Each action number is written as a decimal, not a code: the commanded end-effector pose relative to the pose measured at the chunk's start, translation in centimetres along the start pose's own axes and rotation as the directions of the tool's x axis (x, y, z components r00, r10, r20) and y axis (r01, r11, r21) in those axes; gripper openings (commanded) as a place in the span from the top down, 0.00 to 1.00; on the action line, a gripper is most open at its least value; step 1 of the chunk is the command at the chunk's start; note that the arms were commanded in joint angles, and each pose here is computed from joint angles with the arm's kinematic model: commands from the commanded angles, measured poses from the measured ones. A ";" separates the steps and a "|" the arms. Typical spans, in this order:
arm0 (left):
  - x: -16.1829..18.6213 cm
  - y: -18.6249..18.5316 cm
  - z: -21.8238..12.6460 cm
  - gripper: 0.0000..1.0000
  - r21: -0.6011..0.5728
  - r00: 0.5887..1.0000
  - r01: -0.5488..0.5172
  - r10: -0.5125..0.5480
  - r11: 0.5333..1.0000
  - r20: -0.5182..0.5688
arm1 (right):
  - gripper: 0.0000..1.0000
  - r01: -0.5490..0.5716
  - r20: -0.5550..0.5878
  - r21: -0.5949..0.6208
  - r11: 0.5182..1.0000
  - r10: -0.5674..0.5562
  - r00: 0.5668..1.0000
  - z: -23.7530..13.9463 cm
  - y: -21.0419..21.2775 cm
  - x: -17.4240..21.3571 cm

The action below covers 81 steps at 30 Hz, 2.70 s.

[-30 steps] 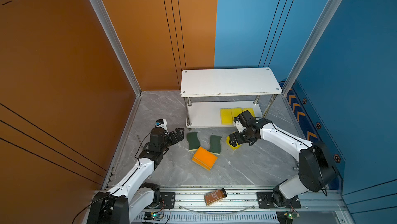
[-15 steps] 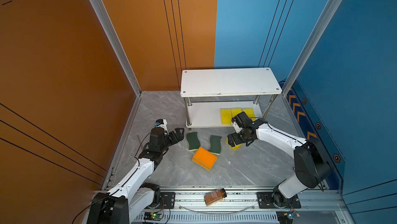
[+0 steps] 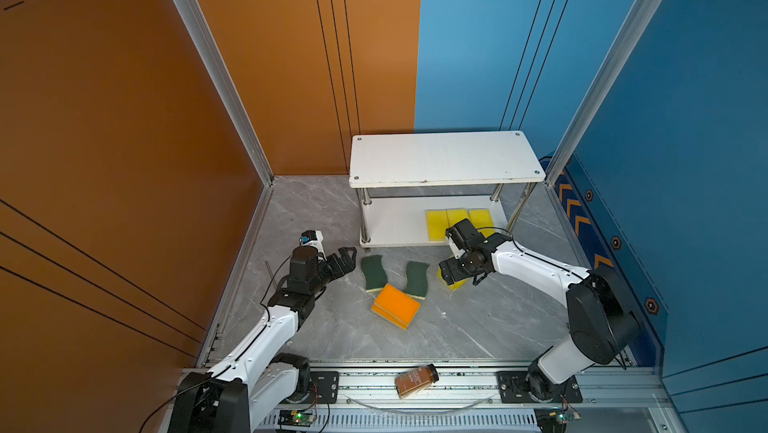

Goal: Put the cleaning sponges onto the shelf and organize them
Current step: 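Close the right gripper on the thick yellow sponge and lift it, then carry the thick yellow sponge with the right gripper onto the lower shelf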

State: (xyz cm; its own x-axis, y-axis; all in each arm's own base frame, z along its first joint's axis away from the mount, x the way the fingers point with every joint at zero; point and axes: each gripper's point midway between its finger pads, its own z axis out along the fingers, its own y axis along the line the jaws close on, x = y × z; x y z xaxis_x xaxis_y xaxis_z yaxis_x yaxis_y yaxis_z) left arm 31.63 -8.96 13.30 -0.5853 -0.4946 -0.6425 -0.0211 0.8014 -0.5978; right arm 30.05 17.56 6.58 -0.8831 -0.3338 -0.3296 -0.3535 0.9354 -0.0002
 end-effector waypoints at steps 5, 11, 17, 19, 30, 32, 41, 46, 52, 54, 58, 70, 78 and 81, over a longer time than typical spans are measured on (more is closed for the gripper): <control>0.1 -0.3 -0.3 0.02 0.011 1.000 -0.004 0.004 1.000 -0.010 | 0.08 0.009 -0.027 0.030 1.000 -0.008 1.000 1.0 0.0 1.0; 0.2 -0.2 -0.2 0.02 0.008 1.000 -0.003 0.003 1.000 -0.014 | 0.09 0.020 -0.039 0.045 0.999 -0.018 0.999 1.3 -0.3 1.3; 0.2 -0.2 -0.1 0.02 0.007 1.000 -0.003 0.003 1.000 -0.017 | 0.16 0.014 -0.031 0.054 0.998 -0.013 0.999 1.2 -0.4 1.1; 0.2 -0.2 -0.1 0.02 0.007 1.000 -0.001 0.001 1.000 -0.016 | 0.19 0.011 -0.023 0.067 0.998 -0.009 1.000 1.0 -0.6 1.0; 0.3 -0.2 -0.1 0.02 0.009 1.000 -0.003 0.004 1.000 -0.019 | 0.34 -0.019 0.033 0.054 0.998 0.017 0.999 -0.6 -0.6 0.3; 0.3 -0.1 -0.1 0.02 0.007 1.000 -0.002 0.002 1.000 -0.019 | 0.35 -0.030 0.056 0.044 0.999 0.027 0.998 -1.2 -0.5 0.0; 0.5 -0.1 0.0 0.02 0.010 1.000 -0.002 0.003 1.000 -0.025 | 0.37 -0.059 0.142 -0.011 0.998 0.060 0.988 -3.7 -0.2 -0.9; 0.4 -0.2 -0.2 0.02 0.014 1.000 -0.004 0.004 1.000 -0.020 | 0.37 -0.087 0.260 -0.126 0.988 0.118 0.958 -5.3 1.7 -3.4; 0.5 -0.1 -0.4 0.02 0.012 1.000 -0.002 0.003 1.000 -0.017 | 0.39 -0.121 0.385 -0.224 0.967 0.202 0.901 -7.0 5.0 -6.7; 0.4 -0.1 -0.5 0.02 0.012 1.000 -0.003 0.003 1.000 -0.014 | 0.39 -0.132 0.405 -0.237 0.962 0.221 0.887 -7.2 6.1 -7.5; 0.6 0.0 -0.6 0.02 0.012 1.000 -0.001 0.001 1.000 -0.016 | 0.39 -0.162 0.422 -0.241 0.957 0.253 0.871 -7.0 8.3 -9.2; 0.8 -0.3 -0.9 0.02 0.034 1.000 -0.007 0.008 0.999 -0.023 | 0.37 -0.217 0.449 -0.171 0.961 0.272 0.851 -4.7 12.7 -13.8; 1.1 -0.1 -1.0 0.02 0.030 0.999 -0.019 0.020 0.999 -0.039 | 0.37 -0.273 0.470 -0.146 0.951 0.309 0.827 -4.1 11.9 -14.5; 1.1 -0.1 -1.0 0.02 0.032 0.999 -0.015 0.016 0.999 -0.038 | 0.37 -0.302 0.467 -0.137 0.943 0.331 0.820 -3.9 11.2 -14.4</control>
State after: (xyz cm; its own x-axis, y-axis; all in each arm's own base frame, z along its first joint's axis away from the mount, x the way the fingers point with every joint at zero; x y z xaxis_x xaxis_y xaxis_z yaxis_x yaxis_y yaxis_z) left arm 30.65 -9.20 13.60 -0.5988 -0.4844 -0.6378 0.0055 0.7938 -0.6081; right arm 36.83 33.55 14.70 -0.7093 0.0431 -0.7036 -0.1756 0.9559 0.2356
